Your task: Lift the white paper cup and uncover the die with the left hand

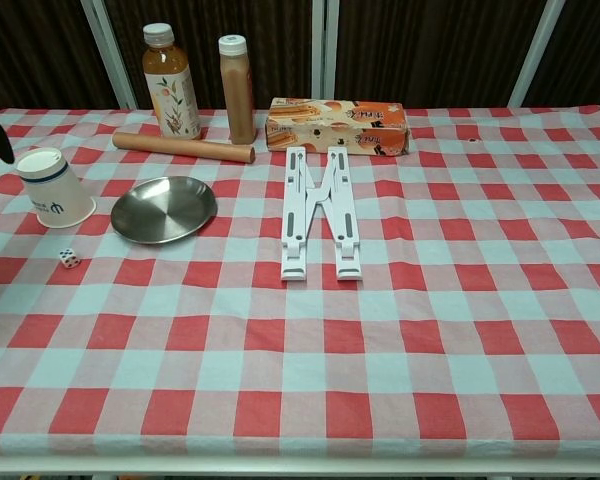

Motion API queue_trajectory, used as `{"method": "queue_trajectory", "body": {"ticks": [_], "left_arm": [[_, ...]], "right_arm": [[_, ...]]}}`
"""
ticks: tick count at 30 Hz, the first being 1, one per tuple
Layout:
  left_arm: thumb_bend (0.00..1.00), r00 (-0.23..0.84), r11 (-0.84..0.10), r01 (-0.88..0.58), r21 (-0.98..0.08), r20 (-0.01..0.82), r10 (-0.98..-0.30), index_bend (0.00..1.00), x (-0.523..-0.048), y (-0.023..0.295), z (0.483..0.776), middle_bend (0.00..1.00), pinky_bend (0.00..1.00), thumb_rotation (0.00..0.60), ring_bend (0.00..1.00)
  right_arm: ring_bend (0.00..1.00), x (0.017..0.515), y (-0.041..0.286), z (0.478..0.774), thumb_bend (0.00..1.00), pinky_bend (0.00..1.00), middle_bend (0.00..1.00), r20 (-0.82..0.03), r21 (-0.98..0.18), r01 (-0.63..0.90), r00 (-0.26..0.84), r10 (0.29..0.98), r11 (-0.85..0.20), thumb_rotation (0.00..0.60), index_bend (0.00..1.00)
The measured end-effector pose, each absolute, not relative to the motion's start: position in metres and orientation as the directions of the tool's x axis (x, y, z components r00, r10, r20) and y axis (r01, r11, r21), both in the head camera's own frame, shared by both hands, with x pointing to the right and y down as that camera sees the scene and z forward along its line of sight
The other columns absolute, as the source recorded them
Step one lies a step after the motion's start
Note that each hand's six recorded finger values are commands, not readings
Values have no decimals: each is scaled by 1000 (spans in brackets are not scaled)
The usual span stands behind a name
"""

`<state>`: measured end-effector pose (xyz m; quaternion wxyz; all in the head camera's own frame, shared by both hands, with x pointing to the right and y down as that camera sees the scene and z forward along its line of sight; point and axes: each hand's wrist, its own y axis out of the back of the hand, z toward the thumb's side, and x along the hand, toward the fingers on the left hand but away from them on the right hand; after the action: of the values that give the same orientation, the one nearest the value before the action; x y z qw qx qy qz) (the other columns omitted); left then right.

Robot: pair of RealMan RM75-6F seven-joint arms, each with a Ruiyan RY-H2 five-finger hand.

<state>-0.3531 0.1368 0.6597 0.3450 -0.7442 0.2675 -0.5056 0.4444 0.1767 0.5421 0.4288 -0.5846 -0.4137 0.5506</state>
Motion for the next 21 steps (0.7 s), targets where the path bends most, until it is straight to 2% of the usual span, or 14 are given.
{"method": "queue_trajectory", "body": {"ticks": [3, 7, 13, 21], "left_arm": [[284, 376, -654, -40, -755, 595, -710, 451, -333, 133, 676, 758, 902, 600, 749], [294, 395, -680, -21, -733, 619, -679, 472, -313, 131, 696, 855, 974, 600, 845], [313, 386, -700, 8, -715, 647, -657, 466, -304, 131, 718, 906, 980, 600, 874], [322, 308, -729, 51, -683, 705, -639, 453, -321, 138, 742, 926, 982, 600, 887]], "right_arm": [[140, 445, 176, 542, 157, 221, 332, -289, -957, 11, 50, 956, -290, 600, 153], [146, 446, 176, 541, 158, 228, 337, -289, -957, 11, 48, 956, -289, 600, 153], [156, 449, 176, 542, 158, 237, 341, -295, -955, 10, 40, 955, -296, 600, 153], [159, 449, 177, 546, 157, 243, 343, -310, -950, 13, 40, 950, -311, 600, 153]]}}
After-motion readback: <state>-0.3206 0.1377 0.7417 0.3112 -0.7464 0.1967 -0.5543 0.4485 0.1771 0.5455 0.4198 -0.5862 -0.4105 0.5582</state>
